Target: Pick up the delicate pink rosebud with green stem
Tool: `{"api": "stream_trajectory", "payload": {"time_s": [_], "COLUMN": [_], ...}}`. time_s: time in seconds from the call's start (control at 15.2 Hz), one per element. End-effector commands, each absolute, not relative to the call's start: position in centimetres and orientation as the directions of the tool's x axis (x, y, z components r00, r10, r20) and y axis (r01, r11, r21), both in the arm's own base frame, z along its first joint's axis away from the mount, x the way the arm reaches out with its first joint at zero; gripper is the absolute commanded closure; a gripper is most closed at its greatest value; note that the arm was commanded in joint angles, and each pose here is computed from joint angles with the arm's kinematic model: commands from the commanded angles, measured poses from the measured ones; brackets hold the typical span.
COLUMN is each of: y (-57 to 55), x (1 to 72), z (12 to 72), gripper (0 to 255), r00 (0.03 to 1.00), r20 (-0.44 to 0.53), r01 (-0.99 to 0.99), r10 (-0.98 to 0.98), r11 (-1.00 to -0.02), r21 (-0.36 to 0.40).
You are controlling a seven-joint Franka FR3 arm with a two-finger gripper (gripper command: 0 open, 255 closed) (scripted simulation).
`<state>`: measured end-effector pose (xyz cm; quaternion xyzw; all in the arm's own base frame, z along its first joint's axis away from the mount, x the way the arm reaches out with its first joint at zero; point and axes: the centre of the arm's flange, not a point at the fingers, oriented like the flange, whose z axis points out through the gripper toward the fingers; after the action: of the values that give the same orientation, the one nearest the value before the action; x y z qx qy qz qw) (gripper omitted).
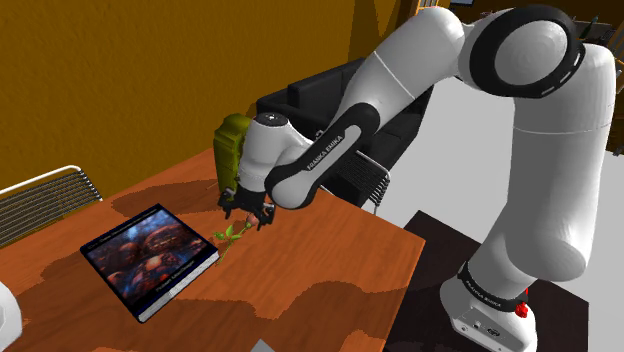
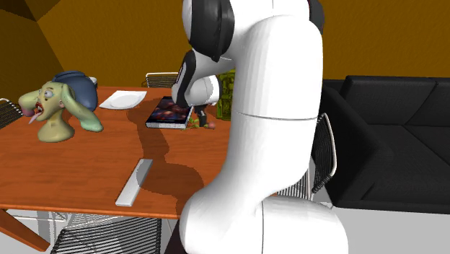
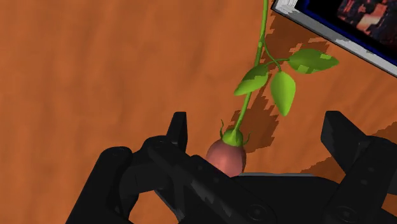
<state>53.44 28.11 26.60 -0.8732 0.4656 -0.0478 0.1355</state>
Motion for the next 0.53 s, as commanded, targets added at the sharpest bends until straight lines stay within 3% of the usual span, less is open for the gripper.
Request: {"api": "stream_trajectory", "payload": {"time_s": [0.0, 0.46], "y": [28.8, 29.4], "x": [55.1, 56.5], "z": [25.1, 21.4], "gripper": [0, 0], "r00": [0.522, 0.495], "r20": [-0.048, -0.052], "r01": [-0.823, -0.837], "r10": [-0.852, -0.868], "r11": [-0.488, -0.46], "r21": [-0.29, -0.296]}}
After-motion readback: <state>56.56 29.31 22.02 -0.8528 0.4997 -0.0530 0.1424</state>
